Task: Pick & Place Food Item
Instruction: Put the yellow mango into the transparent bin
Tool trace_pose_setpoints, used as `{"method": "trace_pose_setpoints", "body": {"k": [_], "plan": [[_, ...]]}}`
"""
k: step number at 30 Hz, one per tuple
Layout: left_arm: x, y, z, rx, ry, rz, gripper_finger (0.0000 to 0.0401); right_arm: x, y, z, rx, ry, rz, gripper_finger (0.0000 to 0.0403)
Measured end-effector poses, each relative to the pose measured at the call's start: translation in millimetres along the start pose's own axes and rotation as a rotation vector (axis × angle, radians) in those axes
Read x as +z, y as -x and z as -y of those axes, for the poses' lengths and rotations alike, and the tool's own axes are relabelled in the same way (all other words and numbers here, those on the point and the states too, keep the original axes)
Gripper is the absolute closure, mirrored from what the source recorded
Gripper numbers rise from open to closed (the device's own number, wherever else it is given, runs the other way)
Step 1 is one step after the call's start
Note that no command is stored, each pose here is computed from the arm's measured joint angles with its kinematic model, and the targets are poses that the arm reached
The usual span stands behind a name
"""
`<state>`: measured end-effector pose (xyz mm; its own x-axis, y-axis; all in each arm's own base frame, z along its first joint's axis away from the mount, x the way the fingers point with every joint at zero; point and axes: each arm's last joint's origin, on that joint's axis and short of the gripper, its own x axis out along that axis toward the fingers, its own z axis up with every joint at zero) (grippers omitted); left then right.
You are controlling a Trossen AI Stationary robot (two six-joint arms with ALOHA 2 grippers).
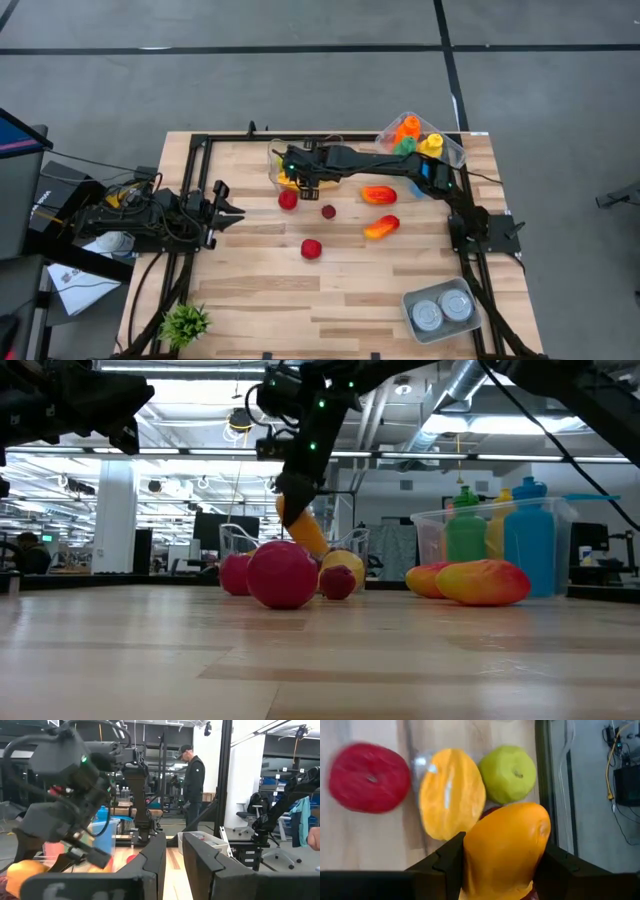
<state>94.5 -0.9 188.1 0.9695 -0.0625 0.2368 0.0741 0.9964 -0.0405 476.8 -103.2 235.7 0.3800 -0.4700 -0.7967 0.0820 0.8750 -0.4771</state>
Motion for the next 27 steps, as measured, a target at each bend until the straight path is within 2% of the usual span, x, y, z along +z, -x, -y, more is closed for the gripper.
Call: {"method": "trace_pose_setpoints", "body": {"k": [4,19,27], "plan": [[0.0,0.0,0.0,0.0,0.0,0.0,0.0348,4.2,8.4,0.4,0.005,0.003,0.014,0.0227],[-0.1,0.0,0.0,0.0,0.0,0.0,0.0348,-1.4,4.8,4.2,0.091,-0.07,-0.007,0.0225],[-0.1,0.0,0.0,0.0,0.0,0.0,0.0348,-2.4,3.0,2.5,0.094,-0.072,-0.019,0.019]]}}
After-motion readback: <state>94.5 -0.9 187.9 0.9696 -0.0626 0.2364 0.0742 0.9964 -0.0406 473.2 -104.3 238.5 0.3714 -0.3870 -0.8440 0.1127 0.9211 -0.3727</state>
